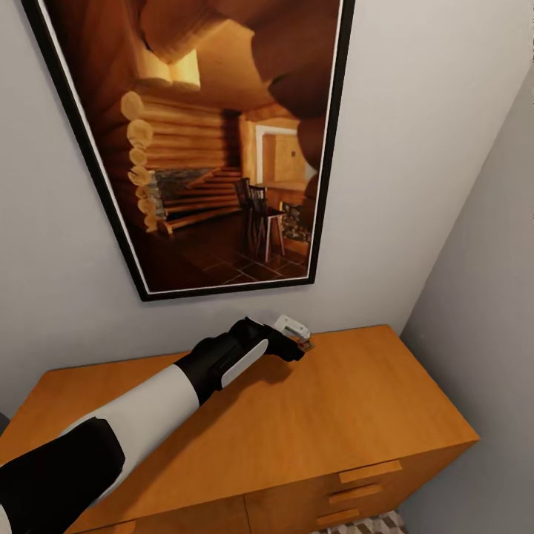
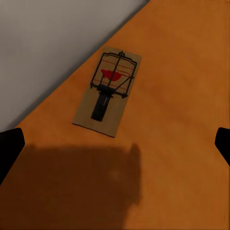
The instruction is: Take the four mousetraps from the cabinet in the bathroom and place them on the bathroom floor. Make sure all four end up on the same floor surface, and ensure that at least two of them are either under or directly next to the same bathroom sink.
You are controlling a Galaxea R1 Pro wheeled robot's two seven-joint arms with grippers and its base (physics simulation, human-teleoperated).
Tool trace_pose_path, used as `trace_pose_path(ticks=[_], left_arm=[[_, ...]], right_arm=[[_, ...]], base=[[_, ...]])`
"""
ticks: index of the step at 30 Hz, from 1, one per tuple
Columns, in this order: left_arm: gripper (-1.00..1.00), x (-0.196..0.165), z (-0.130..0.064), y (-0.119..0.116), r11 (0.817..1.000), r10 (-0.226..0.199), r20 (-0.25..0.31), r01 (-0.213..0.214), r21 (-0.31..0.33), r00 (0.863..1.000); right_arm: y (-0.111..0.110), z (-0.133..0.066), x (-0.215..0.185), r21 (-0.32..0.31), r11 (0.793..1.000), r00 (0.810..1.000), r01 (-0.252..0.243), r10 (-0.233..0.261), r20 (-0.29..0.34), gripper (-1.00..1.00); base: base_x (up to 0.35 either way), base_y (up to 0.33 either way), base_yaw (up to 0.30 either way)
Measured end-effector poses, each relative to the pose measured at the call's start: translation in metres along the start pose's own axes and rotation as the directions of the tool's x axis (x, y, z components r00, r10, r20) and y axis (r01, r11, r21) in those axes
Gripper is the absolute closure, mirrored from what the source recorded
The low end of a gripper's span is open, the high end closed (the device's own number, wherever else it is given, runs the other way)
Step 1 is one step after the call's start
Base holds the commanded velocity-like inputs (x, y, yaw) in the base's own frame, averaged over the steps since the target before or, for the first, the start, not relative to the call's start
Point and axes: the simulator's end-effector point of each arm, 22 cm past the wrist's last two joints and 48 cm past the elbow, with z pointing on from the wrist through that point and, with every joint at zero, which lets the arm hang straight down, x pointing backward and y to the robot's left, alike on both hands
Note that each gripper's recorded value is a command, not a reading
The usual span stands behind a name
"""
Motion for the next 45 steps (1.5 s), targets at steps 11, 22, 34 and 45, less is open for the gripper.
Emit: trace_pose_path(ticks=[11, 22, 34, 45], left_arm=[[-1.00, 0.000, 0.000, 0.000, 1.000, 0.000, 0.000, 0.000, 0.000, 1.000], [-1.00, 0.000, 0.000, 0.000, 1.000, 0.000, 0.000, 0.000, 0.000, 1.000], [-1.00, 0.000, 0.000, 0.000, 1.000, 0.000, 0.000, 0.000, 0.000, 1.000], [-1.00, 0.000, 0.000, 0.001, 1.000, 0.000, -0.001, 0.000, -0.001, 1.000]], right_arm=[[0.000, 0.000, 0.013, 0.001, 1.000, 0.998, -0.007, 0.007, -0.059, 1.00], [0.002, -0.003, 0.037, -0.002, 1.000, 0.986, -0.018, 0.017, -0.167, 1.00], [0.002, -0.003, 0.037, -0.002, 1.000, 0.985, -0.018, 0.017, -0.170, 1.00], [0.002, -0.003, 0.038, -0.002, 1.000, 0.985, -0.018, 0.018, -0.171, 1.00]], base=[[0.005, -0.010, 0.000], [0.000, 0.000, 0.000], [0.000, 0.000, 0.000], [0.000, 0.000, 0.000]])
